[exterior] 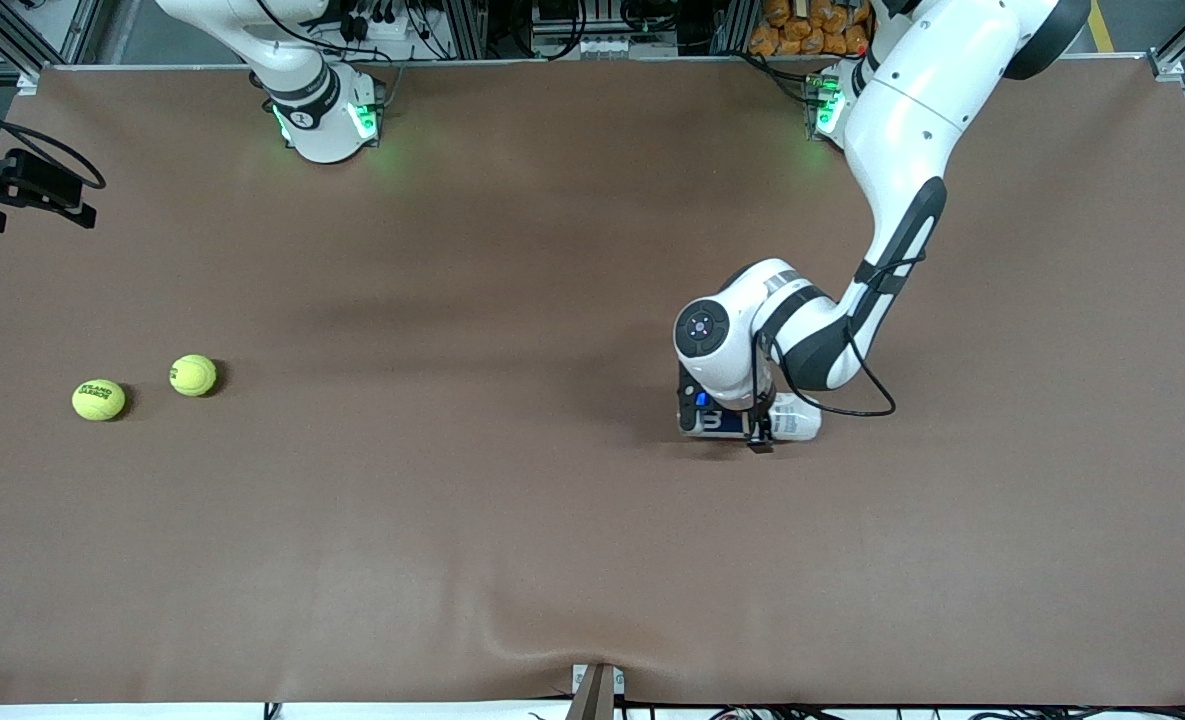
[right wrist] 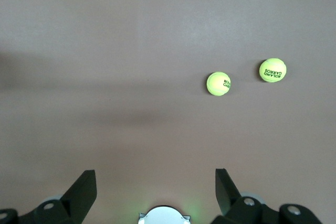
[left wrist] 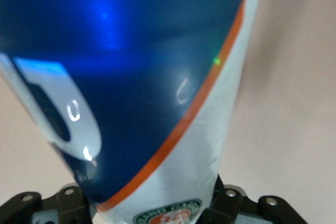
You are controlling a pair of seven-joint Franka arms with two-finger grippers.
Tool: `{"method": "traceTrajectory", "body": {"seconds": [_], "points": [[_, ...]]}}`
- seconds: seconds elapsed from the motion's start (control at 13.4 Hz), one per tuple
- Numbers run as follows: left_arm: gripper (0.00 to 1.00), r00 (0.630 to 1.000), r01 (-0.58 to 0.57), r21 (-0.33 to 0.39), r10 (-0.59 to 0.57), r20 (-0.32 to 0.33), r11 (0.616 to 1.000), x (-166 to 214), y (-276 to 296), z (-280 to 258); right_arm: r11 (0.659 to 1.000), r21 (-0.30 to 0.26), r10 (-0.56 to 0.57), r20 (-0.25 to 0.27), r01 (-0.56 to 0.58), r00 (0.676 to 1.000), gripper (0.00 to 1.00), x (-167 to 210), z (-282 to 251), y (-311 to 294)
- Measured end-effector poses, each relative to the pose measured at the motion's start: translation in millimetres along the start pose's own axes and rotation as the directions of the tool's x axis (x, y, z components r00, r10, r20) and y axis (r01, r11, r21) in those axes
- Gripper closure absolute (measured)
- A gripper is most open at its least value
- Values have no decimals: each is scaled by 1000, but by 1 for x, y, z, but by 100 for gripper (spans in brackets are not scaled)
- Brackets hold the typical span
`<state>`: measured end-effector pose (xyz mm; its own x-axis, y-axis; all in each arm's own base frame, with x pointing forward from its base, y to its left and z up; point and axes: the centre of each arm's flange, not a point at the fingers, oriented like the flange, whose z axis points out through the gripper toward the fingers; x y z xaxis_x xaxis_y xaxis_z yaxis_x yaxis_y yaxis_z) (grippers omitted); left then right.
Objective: Insert tennis ball vertically with right arm
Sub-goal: 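Lift the can upright with the left gripper while the right gripper reaches the balls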
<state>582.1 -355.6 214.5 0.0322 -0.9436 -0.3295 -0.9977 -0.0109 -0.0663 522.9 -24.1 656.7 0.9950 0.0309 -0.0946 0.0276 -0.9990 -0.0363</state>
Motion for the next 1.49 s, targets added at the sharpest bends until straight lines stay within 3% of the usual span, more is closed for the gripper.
{"method": "traceTrajectory", "body": {"seconds": [0.3,0.6,0.82,1.12,1.49], "points": [[23,963,122,-21,-123,-241,992,49,-2,-87,1000,0,0,0,0,1000,0,0,0,0],[23,869,214,5,-189,-457,977,88,8,-133,1000,0,3,0,-3,1000,0,0,0,2],[23,752,309,1,-244,-612,951,117,19,-155,1000,2,16,1,-16,1000,0,0,1,9],[25,564,385,-27,-258,-785,923,151,32,-148,999,2,35,25,-35,999,0,7,12,20],[25,327,453,-109,-279,-903,885,170,39,-99,995,-14,97,154,-96,983,0,45,80,62]]}}
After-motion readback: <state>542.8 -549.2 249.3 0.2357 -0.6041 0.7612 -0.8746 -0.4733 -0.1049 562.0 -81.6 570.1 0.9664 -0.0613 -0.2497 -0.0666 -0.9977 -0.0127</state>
